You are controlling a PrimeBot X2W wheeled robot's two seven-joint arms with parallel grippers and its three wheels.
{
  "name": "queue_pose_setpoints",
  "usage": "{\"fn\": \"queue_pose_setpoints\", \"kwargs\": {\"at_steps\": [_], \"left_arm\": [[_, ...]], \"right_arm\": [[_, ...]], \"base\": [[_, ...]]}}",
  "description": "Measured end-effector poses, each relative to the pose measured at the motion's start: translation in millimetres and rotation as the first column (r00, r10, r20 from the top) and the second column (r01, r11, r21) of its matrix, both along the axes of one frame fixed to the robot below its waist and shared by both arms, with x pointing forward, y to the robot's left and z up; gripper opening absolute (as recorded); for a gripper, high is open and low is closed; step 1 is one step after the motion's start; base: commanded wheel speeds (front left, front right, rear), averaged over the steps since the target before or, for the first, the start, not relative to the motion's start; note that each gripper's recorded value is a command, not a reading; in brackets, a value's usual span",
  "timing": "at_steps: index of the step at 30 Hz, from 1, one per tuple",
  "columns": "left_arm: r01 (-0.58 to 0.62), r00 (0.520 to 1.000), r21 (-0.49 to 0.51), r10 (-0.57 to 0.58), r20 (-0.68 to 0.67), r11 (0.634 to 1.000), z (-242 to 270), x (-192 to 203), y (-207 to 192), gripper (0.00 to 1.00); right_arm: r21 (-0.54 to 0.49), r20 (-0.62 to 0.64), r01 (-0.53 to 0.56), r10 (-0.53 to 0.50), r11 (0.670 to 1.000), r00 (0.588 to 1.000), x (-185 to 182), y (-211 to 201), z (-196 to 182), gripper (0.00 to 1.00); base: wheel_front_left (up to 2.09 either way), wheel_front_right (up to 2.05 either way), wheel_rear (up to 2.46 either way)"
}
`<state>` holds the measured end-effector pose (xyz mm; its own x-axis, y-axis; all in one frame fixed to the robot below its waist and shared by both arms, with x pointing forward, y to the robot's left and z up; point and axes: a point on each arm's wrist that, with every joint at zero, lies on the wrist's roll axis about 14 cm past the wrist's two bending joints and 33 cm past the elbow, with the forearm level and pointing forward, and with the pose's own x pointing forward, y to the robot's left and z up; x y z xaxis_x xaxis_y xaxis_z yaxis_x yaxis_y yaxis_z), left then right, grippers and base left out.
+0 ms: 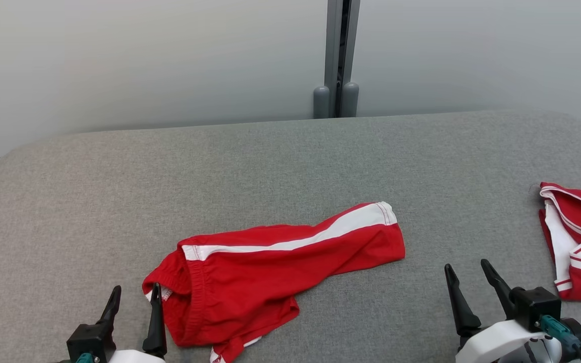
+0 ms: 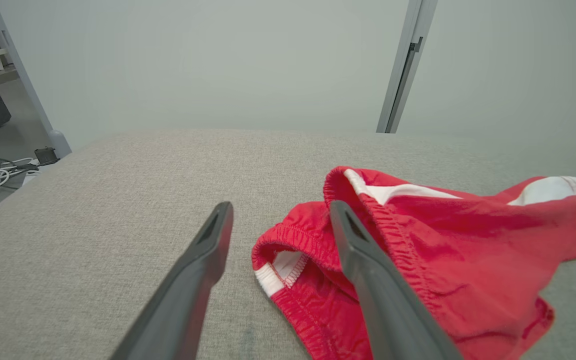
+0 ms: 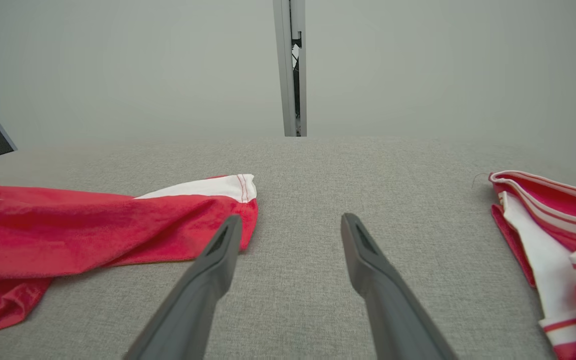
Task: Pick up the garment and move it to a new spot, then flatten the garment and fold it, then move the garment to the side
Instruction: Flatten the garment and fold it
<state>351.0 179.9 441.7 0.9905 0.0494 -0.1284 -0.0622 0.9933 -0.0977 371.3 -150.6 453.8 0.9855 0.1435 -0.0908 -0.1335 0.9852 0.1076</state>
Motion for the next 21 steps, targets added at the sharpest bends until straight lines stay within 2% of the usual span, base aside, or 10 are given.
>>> {"fn": "queue_pose_setpoints", "kwargs": {"at_steps": [11,16,21], "left_arm": [[0.023,1.0,-0.01,-0.023,-0.011,1.0,-4,1,-7,1.0],[0.069,0.998,-0.104,-0.069,0.009,0.992,1,16,-23,1.0],[0.107,0.994,-0.246,-0.112,-0.006,0.963,-4,33,-44,1.0]], "right_arm": [[0.012,-0.004,-0.006,0.006,1.0,1.0,2,3,-1,1.0],[0.013,-0.004,-0.015,0.015,1.0,1.0,8,6,-2,1.0],[0.012,-0.018,-0.031,0.031,0.999,0.999,15,11,-7,1.0]], "base": [[0.0,0.0,0.0],[0.0,0.0,0.0],[0.0,0.0,0.0]]}}
